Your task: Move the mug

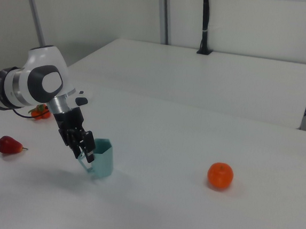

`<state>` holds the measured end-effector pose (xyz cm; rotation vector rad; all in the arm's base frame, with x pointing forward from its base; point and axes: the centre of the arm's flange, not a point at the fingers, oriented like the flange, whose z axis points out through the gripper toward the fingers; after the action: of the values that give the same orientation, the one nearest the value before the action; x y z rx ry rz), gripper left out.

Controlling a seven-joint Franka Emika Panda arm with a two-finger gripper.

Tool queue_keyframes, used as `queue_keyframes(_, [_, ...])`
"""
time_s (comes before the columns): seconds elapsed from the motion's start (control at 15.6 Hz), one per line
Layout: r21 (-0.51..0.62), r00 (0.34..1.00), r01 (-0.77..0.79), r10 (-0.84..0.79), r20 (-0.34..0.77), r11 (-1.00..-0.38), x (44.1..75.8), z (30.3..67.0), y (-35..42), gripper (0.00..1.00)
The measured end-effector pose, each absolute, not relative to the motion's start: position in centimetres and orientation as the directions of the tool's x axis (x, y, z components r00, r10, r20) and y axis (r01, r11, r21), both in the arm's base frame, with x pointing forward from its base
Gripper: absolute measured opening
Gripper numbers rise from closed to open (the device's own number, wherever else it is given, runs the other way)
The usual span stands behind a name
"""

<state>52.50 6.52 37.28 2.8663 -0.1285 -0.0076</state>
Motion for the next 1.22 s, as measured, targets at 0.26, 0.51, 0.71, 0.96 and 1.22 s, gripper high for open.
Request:
queue_keyframes(0.26, [0.279,0.998,-0.055,-0.064,-0.024,-0.959,53.1,39.0,6.5,0.98])
queue_keyframes(0.51, [0.242,0.999,-0.031,-0.036,-0.015,-0.970,54.7,44.2,8.1,1.00])
queue_keyframes(0.71, [0.129,0.999,-0.030,-0.025,0.041,-0.991,56.7,50.3,8.7,1.00])
queue_keyframes(0.96, [0.073,0.996,-0.038,-0.032,0.083,-0.997,57.9,57.5,6.2,1.00])
queue_keyframes(1.22, [0.065,0.996,-0.036,-0.030,0.081,-0.997,57.6,60.9,4.1,1.00])
